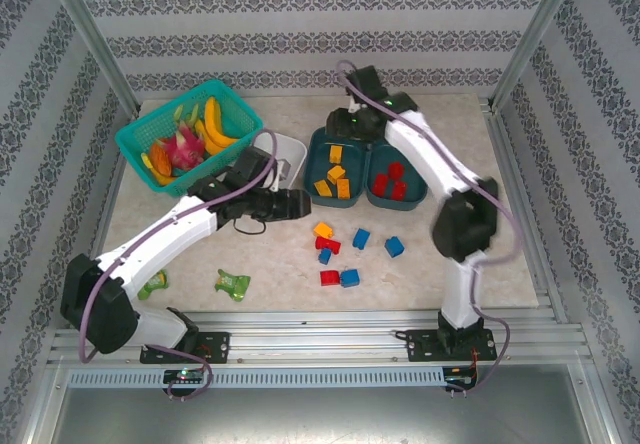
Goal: Sort the legos into containers by color
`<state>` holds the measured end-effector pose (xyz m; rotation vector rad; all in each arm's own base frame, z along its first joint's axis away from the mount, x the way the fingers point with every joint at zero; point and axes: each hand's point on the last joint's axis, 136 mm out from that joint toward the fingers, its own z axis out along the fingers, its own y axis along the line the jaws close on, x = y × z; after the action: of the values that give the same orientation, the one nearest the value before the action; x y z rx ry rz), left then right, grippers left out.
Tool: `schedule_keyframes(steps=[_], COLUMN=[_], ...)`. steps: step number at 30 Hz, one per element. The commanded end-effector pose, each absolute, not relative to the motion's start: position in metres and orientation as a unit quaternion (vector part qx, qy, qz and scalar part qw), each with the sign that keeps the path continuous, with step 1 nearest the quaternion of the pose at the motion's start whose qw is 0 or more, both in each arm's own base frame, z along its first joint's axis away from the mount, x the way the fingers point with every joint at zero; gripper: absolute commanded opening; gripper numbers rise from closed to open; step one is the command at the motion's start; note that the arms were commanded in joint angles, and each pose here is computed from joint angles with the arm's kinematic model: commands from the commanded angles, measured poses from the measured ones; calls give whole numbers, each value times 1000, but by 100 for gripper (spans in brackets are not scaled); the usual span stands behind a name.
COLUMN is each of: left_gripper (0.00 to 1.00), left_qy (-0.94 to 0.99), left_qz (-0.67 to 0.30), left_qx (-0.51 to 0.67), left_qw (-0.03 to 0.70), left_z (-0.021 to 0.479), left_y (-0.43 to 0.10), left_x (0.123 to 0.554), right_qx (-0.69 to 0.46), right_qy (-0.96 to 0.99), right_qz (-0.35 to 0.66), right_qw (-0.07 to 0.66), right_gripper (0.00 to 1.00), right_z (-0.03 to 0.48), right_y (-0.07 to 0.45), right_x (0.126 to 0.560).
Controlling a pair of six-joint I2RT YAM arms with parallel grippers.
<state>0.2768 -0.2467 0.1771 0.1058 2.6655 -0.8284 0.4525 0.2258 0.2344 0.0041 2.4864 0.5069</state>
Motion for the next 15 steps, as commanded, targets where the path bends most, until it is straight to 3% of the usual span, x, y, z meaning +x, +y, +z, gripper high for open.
schedule_keyframes(steps=[1,10,15], left_gripper=[68,63,62], left_qy=[954,963,967], left_qz=[-253,-211,-174], left_qx=[91,142,171], left_qw=[132,90,76], left_z=[152,104,81], left_y=[-252,-286,-299], left_x=[257,245,239], right_qx=[-2,7,41], right_qy=[909,906,907], right_qz=[259,347,353], right_qw=[326,241,226], right_gripper=[60,63,66], right_z=[259,212,195], right_y=[225,197,176], right_x=[397,233,194])
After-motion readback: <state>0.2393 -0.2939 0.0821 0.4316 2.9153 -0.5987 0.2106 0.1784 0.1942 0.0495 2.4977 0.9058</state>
